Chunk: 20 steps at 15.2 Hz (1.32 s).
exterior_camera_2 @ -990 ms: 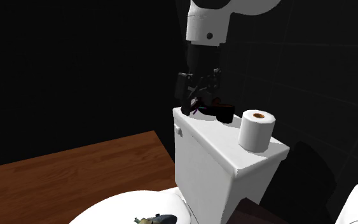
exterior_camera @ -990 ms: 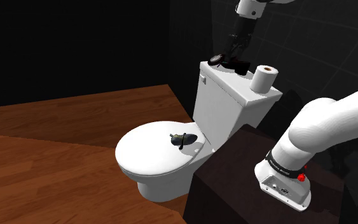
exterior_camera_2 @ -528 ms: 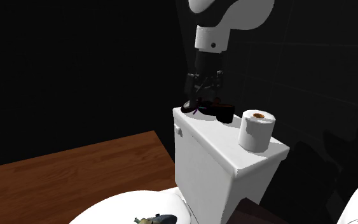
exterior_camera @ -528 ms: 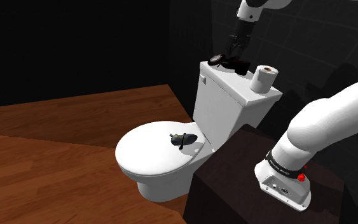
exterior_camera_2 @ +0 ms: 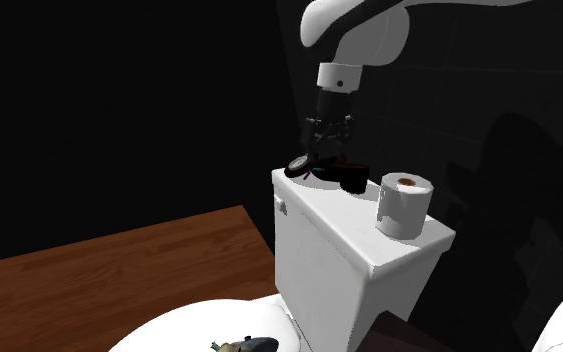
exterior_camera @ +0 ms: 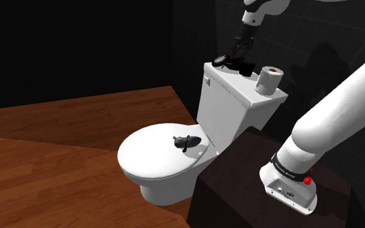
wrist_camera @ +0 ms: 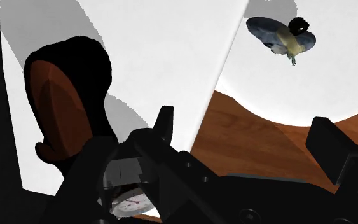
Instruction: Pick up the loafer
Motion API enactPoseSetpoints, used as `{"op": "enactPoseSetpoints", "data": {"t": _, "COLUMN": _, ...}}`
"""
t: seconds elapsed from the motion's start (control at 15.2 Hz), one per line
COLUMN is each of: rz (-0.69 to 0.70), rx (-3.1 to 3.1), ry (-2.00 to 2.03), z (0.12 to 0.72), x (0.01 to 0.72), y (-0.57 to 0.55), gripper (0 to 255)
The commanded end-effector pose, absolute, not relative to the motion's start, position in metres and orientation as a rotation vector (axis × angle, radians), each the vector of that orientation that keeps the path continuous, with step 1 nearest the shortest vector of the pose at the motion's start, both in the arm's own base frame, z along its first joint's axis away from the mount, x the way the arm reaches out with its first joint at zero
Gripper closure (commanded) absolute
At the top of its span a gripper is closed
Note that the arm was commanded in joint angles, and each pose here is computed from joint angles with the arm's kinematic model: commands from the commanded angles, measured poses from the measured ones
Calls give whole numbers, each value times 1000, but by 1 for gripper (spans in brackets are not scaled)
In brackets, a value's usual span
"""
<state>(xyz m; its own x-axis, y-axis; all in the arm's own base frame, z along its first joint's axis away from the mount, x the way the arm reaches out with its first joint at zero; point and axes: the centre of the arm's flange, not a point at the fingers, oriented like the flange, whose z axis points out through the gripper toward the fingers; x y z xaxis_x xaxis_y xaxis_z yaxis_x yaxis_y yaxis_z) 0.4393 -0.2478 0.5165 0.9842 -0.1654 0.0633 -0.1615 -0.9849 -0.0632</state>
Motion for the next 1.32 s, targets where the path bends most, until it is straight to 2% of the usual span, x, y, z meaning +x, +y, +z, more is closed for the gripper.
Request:
{"op": "enactPoseSetpoints", "data": {"t": 0.0, "rz": -109, "rx": -3067, "ry": 277, "z": 511, "x": 445, "y": -274, "gripper": 0}}
{"op": "enactPoseSetpoints", "data": {"t": 0.59, "rz": -124, "rx": -3039, "ry": 385, "z": 480, "x": 478, "y": -385, "gripper": 0}}
{"op": "enactPoseSetpoints", "data": {"t": 1.25, "rz": -124, "rx": -3037, "ry": 389, "z": 438, "x": 480, "y": -390, "gripper": 0}}
